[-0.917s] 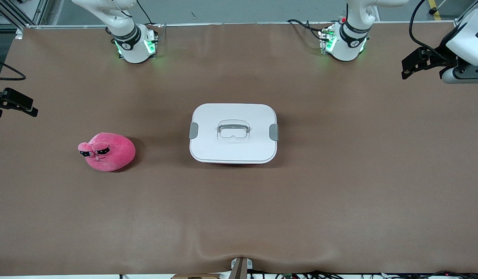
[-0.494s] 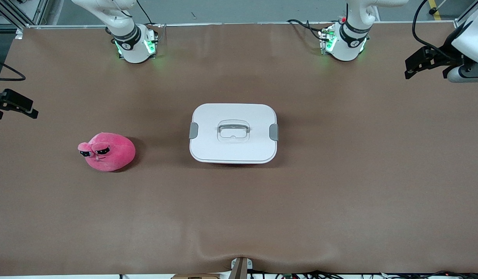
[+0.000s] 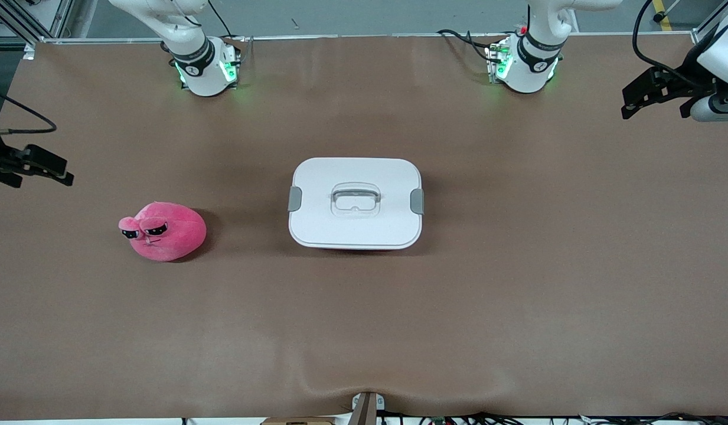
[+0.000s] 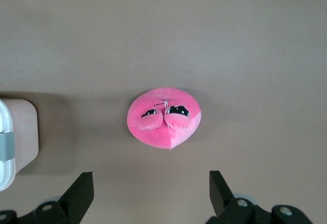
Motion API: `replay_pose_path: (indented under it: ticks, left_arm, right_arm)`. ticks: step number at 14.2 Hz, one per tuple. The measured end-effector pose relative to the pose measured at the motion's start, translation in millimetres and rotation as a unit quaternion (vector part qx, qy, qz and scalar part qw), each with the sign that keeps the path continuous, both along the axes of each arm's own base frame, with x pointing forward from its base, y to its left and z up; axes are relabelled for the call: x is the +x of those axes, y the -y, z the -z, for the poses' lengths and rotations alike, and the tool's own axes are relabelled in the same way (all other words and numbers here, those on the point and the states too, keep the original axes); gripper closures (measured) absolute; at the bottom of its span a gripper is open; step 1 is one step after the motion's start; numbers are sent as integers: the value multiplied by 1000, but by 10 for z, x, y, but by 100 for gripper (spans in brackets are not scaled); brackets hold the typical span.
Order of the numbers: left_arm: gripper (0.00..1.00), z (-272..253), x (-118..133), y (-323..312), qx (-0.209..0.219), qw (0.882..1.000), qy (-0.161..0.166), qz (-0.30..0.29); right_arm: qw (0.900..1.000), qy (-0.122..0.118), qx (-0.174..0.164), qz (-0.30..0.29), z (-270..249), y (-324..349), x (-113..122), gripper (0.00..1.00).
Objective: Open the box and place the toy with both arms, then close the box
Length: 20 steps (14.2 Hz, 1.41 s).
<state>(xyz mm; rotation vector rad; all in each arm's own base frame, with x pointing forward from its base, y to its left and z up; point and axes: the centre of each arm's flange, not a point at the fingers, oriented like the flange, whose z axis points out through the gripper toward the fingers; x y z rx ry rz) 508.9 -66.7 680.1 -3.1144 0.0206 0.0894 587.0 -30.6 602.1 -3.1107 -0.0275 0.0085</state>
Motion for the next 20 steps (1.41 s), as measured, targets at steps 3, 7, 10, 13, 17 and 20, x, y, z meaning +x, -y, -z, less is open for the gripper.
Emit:
replay_pose_path:
  ticks: [3, 7, 10, 13, 17, 20]
  left_arm:
    - [0, 8, 5, -1, 0, 1000, -1, 0]
    - [0, 37, 18, 2, 1, 1000, -4, -1]
    - [0, 54, 22, 2, 1, 1000, -6, -1]
    - [0, 83, 27, 3, 1, 1000, -9, -2]
    - [0, 187, 53, 142, 8, 999, -17, -51]
    - [0, 295, 54, 458, 17, 996, -24, -88]
  right_arm:
    - [1000, -5, 0, -2, 278, -31, 34, 0]
    - [1000, -11, 1, -4, 755, -75, 54, 0]
    - [1000, -28, 2, -4, 1018, -80, 9, 0]
    - [1000, -30, 1, -2, 1322, -81, -40, 0]
    - [999, -39, 1, 9, 1599, -82, -115, 0]
    - [999, -43, 1, 8, 1812, -119, -177, 0]
